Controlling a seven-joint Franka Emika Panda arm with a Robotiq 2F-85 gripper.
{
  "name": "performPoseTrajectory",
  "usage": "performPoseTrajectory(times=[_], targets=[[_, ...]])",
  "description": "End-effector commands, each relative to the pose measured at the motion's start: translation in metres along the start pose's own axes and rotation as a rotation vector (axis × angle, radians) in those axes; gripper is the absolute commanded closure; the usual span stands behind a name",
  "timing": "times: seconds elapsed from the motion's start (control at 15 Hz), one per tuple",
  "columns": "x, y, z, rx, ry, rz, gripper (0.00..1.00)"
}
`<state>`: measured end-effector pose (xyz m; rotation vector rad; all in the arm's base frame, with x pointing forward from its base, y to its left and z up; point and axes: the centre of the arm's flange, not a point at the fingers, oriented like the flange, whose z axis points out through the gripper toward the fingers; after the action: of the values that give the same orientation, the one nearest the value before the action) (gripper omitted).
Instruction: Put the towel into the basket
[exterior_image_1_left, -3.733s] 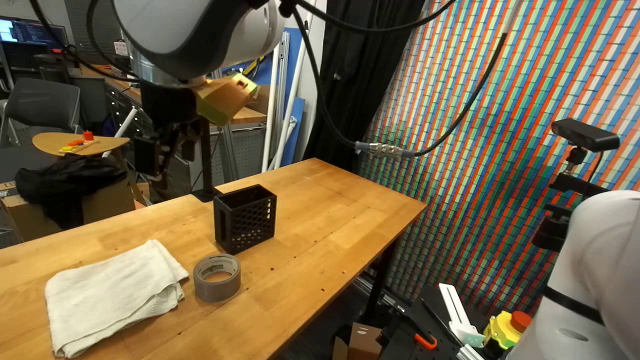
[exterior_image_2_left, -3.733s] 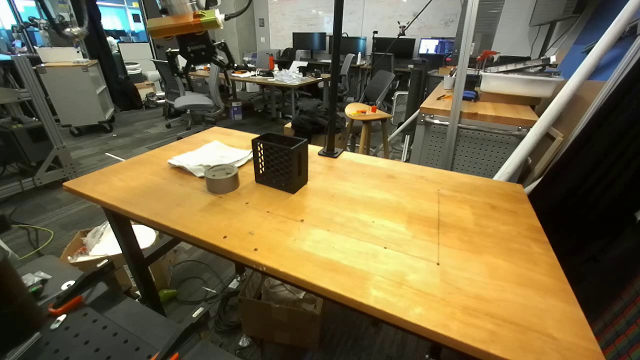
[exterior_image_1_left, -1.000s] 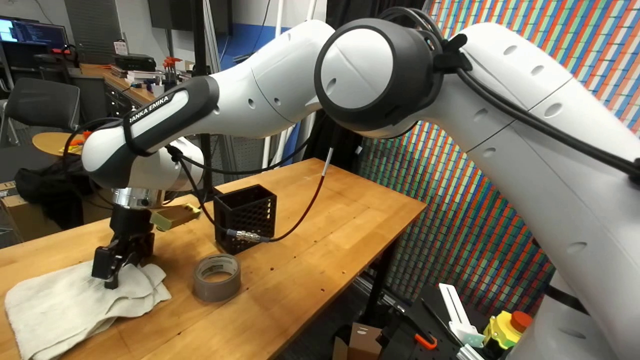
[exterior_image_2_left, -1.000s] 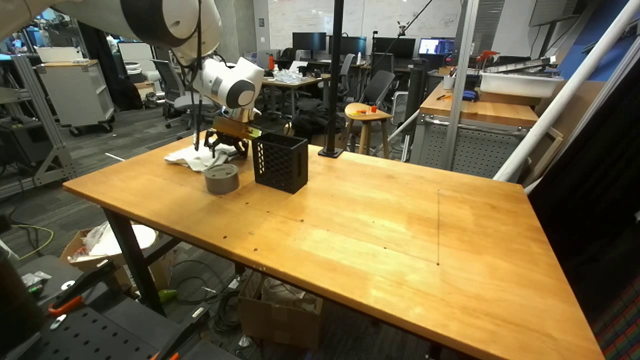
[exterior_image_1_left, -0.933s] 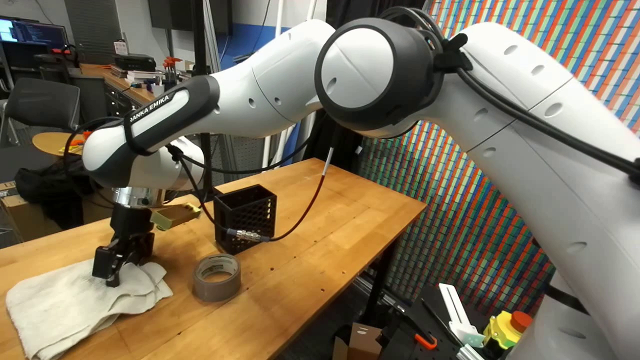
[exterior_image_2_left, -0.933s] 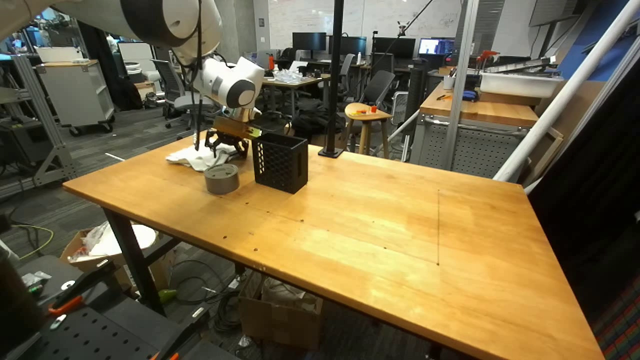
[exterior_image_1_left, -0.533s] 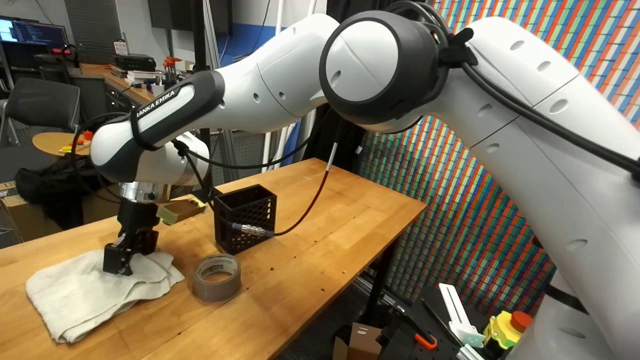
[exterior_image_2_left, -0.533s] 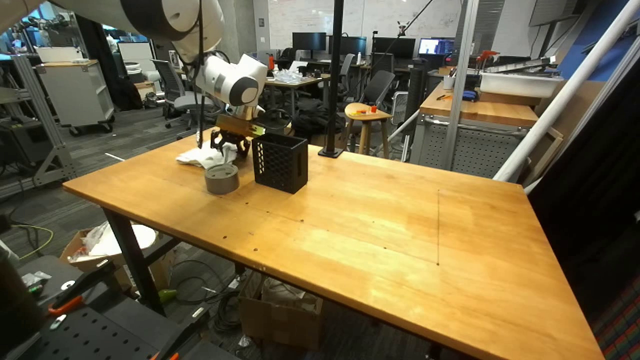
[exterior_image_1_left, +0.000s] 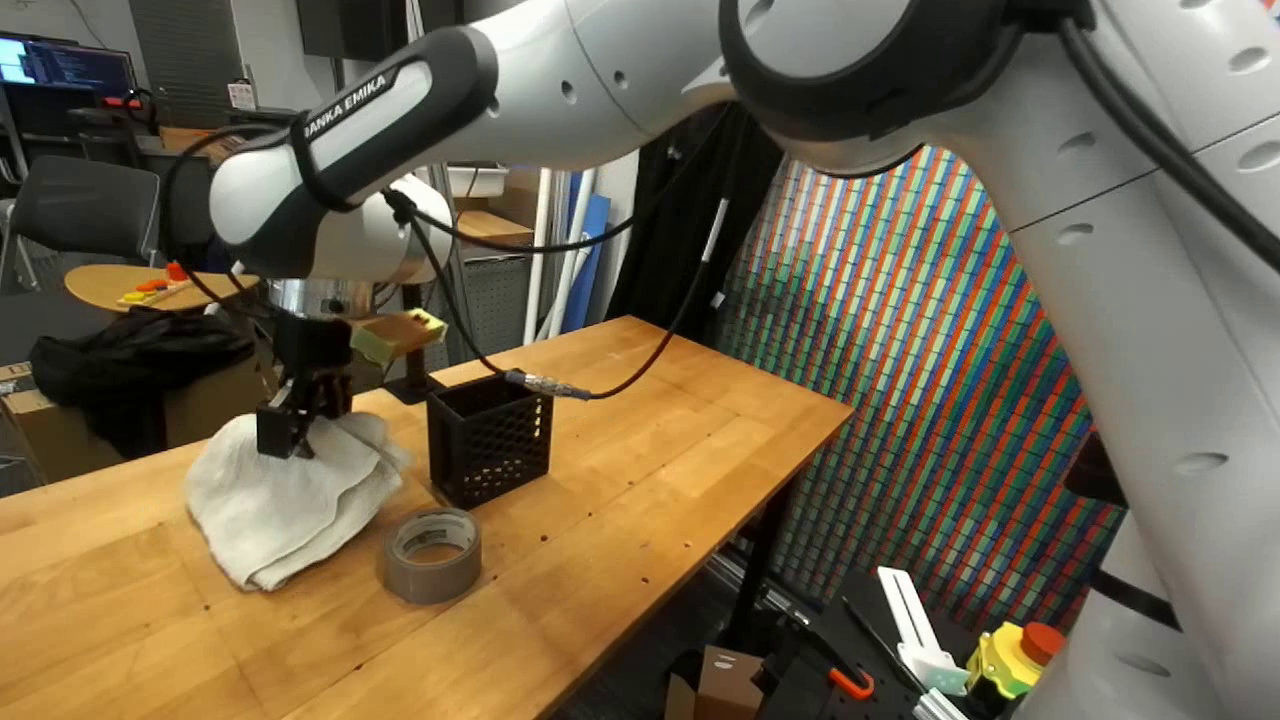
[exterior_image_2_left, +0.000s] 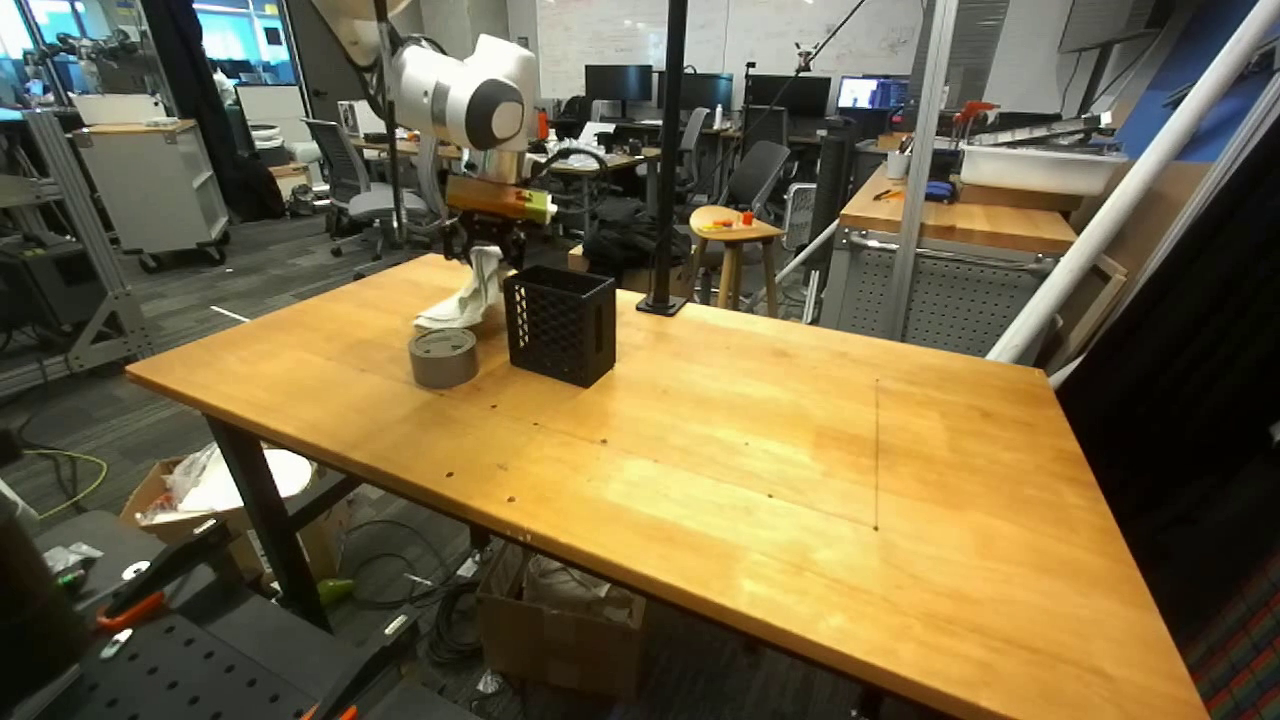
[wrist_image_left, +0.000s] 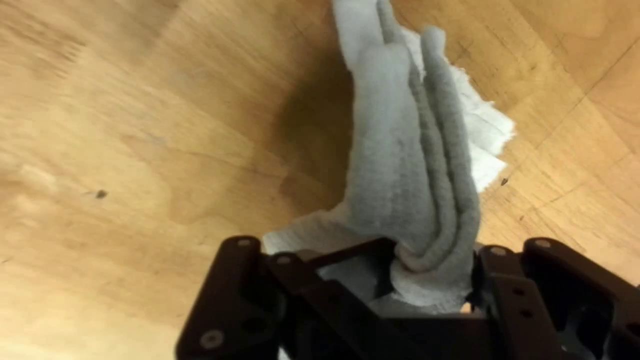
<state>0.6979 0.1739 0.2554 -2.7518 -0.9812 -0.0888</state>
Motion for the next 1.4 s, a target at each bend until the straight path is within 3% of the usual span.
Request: performPoseTrajectory(times=[0.0,0.27,0.6,0.87,1.33], targets=[[-0.031,-0.012,-0.089,-0.101,-0.027,0.031,0.97],[-0.064,0.008,-0.179,-0.198,-0.077,0.095,0.97],[-0.1,0.044,-0.253,-0.222,-0.145,0.209,0.98],[-0.109,0.071,-0.261,-0.205,-0.203,0.261,0.99],[-0.109,0.09,-0.218,-0.127,-0.257,0.285,0.99]])
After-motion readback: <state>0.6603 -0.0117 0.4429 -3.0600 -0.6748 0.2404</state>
